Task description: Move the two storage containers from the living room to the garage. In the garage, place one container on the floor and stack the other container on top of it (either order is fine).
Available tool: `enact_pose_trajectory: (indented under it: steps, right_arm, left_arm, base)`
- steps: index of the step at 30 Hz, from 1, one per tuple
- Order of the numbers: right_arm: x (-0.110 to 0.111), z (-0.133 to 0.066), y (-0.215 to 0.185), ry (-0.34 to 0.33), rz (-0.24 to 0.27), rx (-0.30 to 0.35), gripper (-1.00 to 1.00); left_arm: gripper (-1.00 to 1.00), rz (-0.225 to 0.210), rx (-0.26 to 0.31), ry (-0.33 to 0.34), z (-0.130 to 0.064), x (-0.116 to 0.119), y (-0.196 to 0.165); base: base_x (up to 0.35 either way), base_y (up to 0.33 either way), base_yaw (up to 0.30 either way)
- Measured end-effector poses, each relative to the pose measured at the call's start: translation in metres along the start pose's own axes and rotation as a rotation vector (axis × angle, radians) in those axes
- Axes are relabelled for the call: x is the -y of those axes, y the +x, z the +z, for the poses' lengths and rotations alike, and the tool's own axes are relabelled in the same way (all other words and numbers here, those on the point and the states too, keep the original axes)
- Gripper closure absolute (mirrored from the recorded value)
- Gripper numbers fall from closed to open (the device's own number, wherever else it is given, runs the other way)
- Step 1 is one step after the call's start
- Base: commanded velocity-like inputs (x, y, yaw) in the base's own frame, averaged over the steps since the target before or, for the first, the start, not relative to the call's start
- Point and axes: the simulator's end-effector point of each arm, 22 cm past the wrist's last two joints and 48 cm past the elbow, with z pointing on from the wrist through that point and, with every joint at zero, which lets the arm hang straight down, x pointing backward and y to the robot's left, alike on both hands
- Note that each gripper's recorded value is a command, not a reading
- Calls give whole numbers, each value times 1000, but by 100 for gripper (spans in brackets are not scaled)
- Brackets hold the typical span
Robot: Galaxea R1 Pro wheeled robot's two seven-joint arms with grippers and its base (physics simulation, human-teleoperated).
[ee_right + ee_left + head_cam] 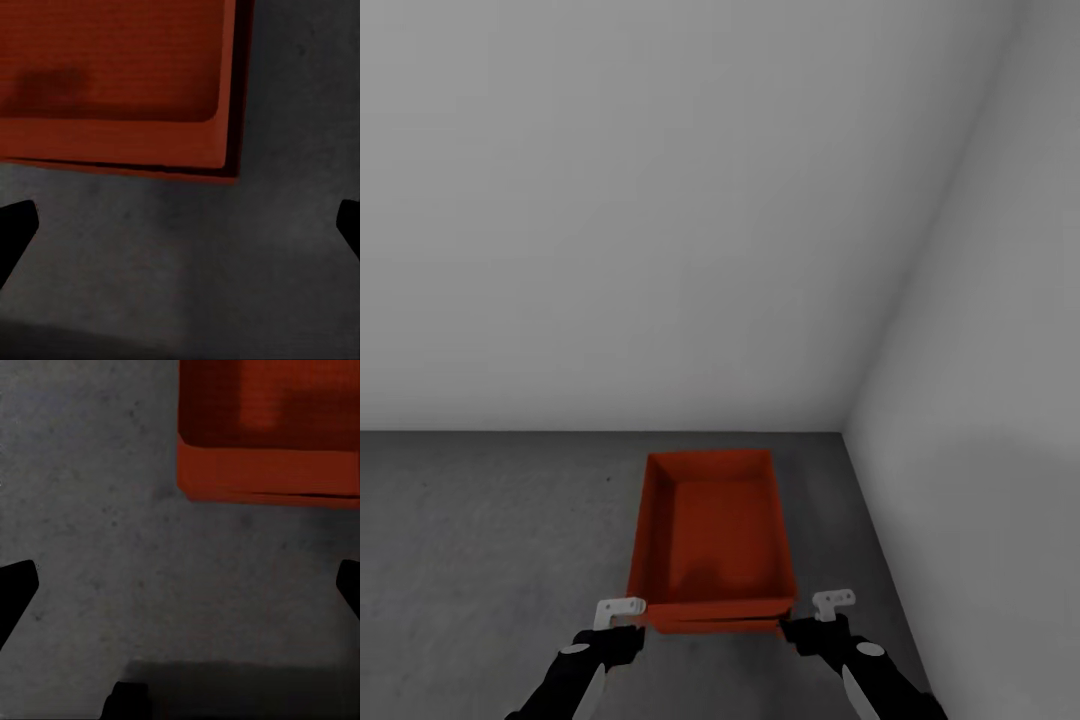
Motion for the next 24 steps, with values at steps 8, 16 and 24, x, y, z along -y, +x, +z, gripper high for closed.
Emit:
enact_pose_trajectory:
  steps: [8, 16, 24]
  right_arm:
    - [-2, -12, -7, 0, 0, 0, -100]
    - [-4, -23, -13, 2, -3, -1, -100]
    - [2, -36, 34, 23, 11, -101, -100]
  left_arm:
    - [-100, 2, 0, 0, -13, -1, -5]
    - [-100, 5, 10, -25, -20, -15, 2]
    - [-100, 21, -64, -85, -21, -57, 89]
  base:
    - [-286, 0, 0]
    - [-38, 0, 0]
    - [-2, 0, 0]
